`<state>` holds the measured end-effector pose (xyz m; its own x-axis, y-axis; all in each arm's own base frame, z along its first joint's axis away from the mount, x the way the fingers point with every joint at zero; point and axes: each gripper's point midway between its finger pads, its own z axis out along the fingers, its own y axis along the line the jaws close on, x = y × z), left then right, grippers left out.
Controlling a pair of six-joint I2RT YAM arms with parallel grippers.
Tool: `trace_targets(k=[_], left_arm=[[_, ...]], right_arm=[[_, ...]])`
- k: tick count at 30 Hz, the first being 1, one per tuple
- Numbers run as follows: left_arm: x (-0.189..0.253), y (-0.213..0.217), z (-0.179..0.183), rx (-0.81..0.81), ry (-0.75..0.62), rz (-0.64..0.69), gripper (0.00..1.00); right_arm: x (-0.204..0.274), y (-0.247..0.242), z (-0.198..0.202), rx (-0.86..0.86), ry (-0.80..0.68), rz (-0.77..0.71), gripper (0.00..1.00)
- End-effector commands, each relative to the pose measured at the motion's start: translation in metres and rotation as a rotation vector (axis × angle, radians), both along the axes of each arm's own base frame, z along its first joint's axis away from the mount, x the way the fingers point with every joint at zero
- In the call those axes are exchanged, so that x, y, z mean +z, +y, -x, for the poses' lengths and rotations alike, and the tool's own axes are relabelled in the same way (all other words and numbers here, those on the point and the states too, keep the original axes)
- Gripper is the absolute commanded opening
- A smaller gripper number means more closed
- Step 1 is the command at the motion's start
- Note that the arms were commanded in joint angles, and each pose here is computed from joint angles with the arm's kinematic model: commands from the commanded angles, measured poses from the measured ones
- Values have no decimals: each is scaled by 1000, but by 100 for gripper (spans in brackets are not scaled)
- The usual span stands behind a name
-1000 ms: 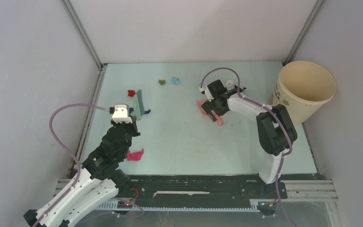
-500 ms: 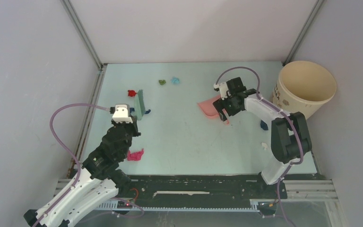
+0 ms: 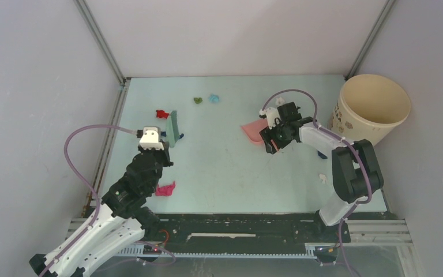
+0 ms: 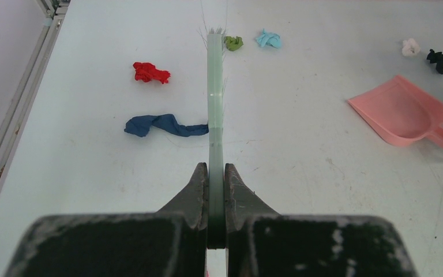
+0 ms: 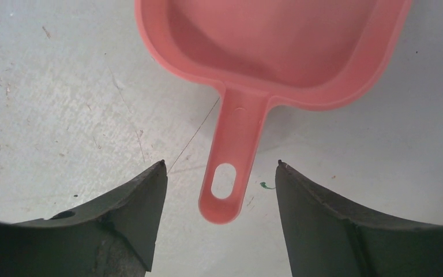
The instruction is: Sweep away the paper scraps from the table
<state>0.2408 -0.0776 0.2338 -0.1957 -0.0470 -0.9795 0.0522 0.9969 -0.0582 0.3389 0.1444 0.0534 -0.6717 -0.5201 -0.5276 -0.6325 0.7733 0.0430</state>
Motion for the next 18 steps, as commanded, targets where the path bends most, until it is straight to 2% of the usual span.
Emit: trace_targets(k=[1,12,18], left_arm=[[14,-1,-4,1,-42,27,0],[13,-3,-4,-9,-39,26,0],[13,-4,-4,-12,-40,28,0]], right_arm=[[-3,6,-13,-15,-35,-23,73],[-10,5,-23,-84,-40,-27,57],[-18,2,-19,-97,-12,-8,56]])
